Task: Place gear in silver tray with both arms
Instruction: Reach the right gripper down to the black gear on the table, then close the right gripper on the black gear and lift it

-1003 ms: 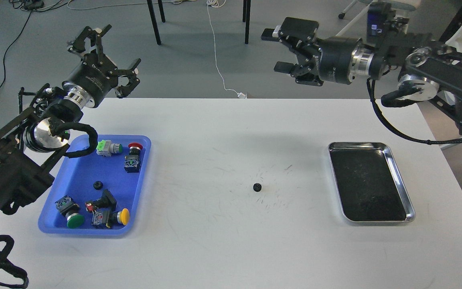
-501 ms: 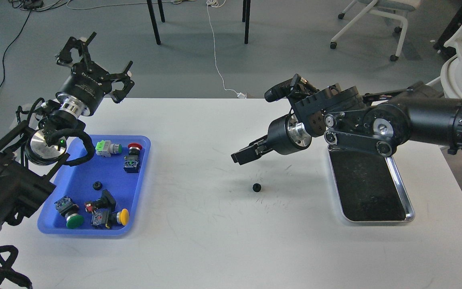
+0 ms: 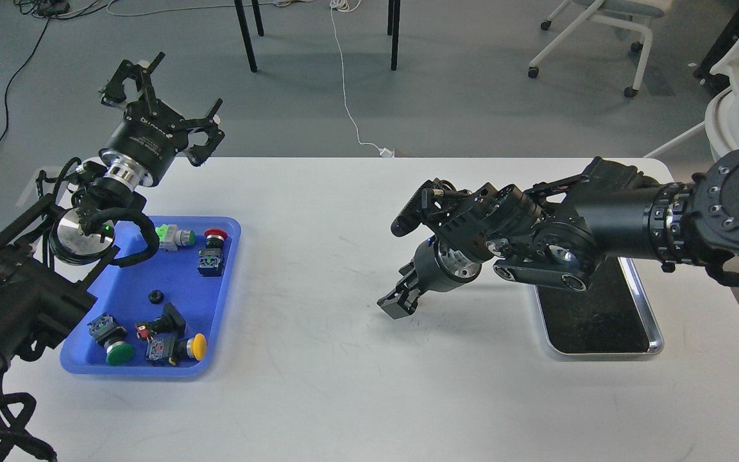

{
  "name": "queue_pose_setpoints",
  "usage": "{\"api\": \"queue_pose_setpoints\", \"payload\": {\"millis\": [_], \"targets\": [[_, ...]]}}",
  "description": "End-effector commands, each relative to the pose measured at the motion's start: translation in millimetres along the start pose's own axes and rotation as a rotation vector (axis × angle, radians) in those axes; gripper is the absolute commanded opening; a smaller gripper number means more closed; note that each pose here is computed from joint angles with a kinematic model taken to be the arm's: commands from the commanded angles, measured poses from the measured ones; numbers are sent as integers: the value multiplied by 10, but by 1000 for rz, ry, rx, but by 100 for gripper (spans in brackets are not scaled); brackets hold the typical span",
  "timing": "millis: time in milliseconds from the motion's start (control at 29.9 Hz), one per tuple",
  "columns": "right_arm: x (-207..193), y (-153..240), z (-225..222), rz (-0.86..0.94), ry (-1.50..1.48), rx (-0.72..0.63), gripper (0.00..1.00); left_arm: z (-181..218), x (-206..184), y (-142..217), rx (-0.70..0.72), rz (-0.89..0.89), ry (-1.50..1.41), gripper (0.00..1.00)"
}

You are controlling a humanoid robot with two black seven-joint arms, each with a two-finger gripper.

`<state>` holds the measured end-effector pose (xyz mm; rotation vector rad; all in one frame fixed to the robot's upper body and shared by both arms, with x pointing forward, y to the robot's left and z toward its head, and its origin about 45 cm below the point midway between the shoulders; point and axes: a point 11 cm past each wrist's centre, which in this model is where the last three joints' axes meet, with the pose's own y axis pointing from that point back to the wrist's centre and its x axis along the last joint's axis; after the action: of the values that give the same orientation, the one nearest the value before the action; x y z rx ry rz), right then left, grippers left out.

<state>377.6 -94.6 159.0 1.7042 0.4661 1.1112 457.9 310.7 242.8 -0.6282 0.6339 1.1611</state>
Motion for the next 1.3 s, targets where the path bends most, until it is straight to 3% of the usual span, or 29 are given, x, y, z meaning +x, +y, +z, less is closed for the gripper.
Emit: {"api": "queue_pose_setpoints", "payload": {"millis": [0, 702, 902, 1070, 1270], "targets": [[-66, -32, 36, -12, -4, -11, 66, 1, 7, 6, 1, 1, -2, 97], [-187, -82, 31, -40, -4, -9, 45, 11, 37, 32, 11, 6, -17, 97], [-266, -100, 62, -62, 4, -26, 43, 31, 50, 39, 10, 9, -23, 97], [-271, -103, 86, -61, 1, -42, 25, 23, 60, 47, 15, 12, -27, 97], [-256, -104, 71, -55, -3, -32, 17, 24, 77, 62, 13, 15, -26, 97]]}}
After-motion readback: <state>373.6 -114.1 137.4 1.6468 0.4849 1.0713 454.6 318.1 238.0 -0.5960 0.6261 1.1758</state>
